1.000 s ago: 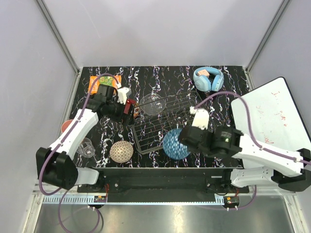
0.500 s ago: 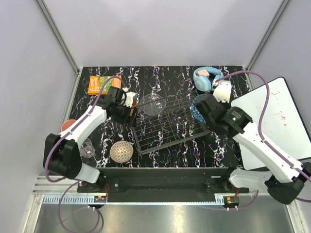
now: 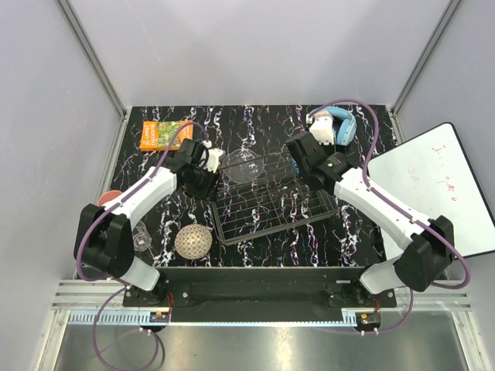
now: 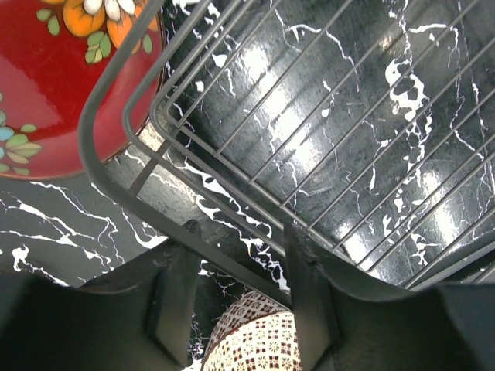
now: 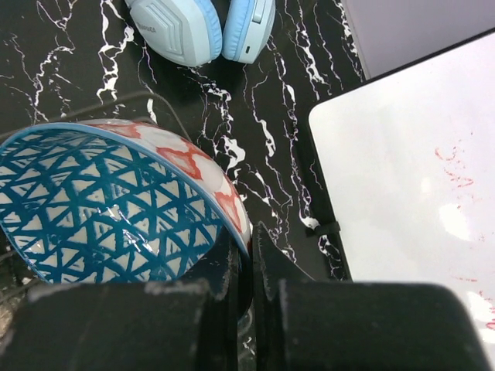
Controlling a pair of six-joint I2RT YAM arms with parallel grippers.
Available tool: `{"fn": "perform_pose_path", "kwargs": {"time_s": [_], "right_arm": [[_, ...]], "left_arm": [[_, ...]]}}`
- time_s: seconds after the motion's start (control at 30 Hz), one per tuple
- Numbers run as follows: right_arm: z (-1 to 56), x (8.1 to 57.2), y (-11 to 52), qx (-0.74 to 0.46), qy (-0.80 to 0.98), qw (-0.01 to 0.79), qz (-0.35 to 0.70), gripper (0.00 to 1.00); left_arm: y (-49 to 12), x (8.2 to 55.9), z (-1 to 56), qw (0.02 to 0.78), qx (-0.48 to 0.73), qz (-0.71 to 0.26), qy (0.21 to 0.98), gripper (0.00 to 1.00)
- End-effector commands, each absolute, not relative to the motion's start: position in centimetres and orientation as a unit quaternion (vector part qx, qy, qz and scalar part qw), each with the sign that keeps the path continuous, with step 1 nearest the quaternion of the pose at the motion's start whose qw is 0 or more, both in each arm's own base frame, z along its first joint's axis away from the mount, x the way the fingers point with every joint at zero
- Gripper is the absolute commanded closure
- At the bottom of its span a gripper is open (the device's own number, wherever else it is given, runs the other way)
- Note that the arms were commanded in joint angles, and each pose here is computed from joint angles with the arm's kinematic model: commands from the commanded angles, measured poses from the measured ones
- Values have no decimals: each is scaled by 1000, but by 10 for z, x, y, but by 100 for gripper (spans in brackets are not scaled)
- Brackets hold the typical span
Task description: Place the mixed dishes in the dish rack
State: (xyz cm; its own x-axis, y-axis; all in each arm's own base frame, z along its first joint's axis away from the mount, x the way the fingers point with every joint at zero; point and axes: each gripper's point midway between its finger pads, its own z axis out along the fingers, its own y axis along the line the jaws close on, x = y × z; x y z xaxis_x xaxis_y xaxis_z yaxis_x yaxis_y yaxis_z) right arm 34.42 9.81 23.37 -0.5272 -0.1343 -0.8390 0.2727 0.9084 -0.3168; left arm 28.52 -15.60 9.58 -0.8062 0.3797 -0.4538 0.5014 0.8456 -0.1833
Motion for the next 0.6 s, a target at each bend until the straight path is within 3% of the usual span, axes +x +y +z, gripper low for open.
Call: {"fn": "perform_pose_path", "kwargs": {"time_s": [0.0,0.57], "right_arm": [[259,359,88,67,811,528,-245,100],[216,321,52,36,817,455,-352,100]], "left_arm": [[-166,299,106,240,289,-141,916,58],[-173,351,127,288,310,-92,901,62]]}}
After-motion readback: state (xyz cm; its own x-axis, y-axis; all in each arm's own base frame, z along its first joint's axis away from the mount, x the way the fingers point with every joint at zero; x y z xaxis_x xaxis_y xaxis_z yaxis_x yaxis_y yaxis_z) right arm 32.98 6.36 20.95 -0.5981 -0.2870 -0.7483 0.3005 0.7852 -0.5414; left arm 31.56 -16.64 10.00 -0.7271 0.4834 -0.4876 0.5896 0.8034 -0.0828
